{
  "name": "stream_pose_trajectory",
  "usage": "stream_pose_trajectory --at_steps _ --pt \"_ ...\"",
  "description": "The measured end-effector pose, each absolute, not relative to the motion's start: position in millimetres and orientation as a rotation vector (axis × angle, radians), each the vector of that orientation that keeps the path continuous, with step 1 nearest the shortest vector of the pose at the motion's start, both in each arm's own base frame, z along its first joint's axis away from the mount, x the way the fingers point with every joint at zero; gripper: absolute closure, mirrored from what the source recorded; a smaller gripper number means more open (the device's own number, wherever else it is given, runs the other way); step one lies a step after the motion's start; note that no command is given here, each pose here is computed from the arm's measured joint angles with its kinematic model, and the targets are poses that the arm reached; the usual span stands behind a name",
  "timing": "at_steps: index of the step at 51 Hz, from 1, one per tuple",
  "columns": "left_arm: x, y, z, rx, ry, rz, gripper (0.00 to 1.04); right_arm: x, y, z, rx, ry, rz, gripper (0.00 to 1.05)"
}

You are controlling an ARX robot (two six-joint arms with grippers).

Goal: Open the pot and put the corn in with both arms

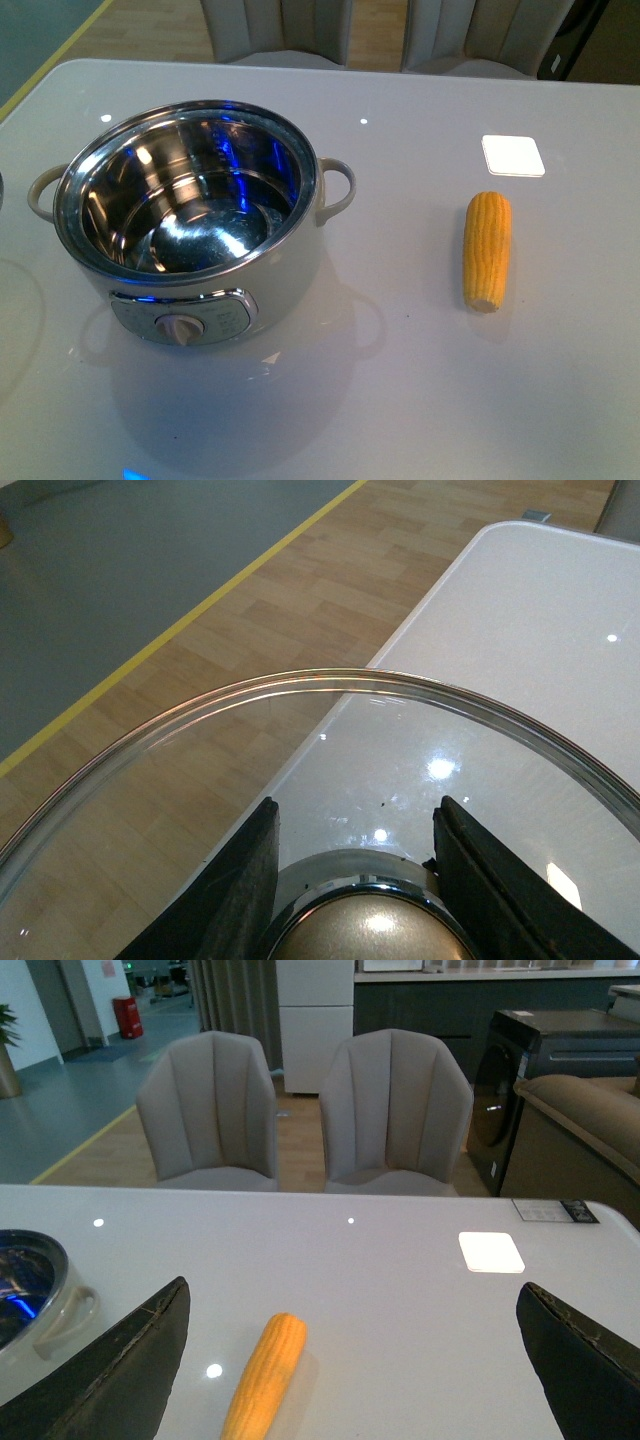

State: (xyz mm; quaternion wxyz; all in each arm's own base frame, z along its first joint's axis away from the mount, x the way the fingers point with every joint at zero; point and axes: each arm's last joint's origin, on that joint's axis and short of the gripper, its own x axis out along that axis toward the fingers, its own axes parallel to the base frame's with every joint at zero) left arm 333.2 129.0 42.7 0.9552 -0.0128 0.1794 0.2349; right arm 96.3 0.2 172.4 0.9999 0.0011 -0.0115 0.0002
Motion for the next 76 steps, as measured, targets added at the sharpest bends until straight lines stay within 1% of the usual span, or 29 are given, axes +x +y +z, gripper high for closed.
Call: stream_pose_trajectory --at_steps 10,22,32,43,52,69,70,72,76 --pt "336.8 127.0 21.8 -0.048 0.380 0.470 0.64 96.3 0.2 172.4 0.002 -0.023 0.000 0.09" --pt "341.3 123.5 3.5 -0.044 0.363 0.428 0.64 96.3 0.2 172.4 0.002 -0.023 0.000 0.09" --pt "340.8 129.8 -21.6 -0.046 0.403 0.424 0.64 96.3 0.2 172.4 0.002 -0.023 0.000 0.09" --pt "349.6 133.0 -32.2 -0.022 0.390 0.379 0.64 96.3 0.2 172.4 0.002 -0.023 0.000 0.09" --pt "348.9 130.8 -49.4 -0.042 0.417 0.327 0.64 96.3 0.2 172.4 0.002 -0.023 0.000 0.09" --pt "350.2 133.6 -56.7 -0.046 0.390 0.294 0.64 96.3 0.2 172.4 0.002 -0.023 0.000 0.09" --pt "350.1 133.7 -56.9 -0.046 0.390 0.292 0.64 96.3 0.1 172.4 0.002 -0.023 0.000 0.09" --pt "349.8 133.7 -57.5 -0.042 0.390 0.285 0.59 96.3 0.2 172.4 0.002 -0.023 0.000 0.09" --pt "349.7 134.1 -57.5 -0.027 0.390 0.284 0.45 96.3 0.2 172.4 0.002 -0.023 0.000 0.09"
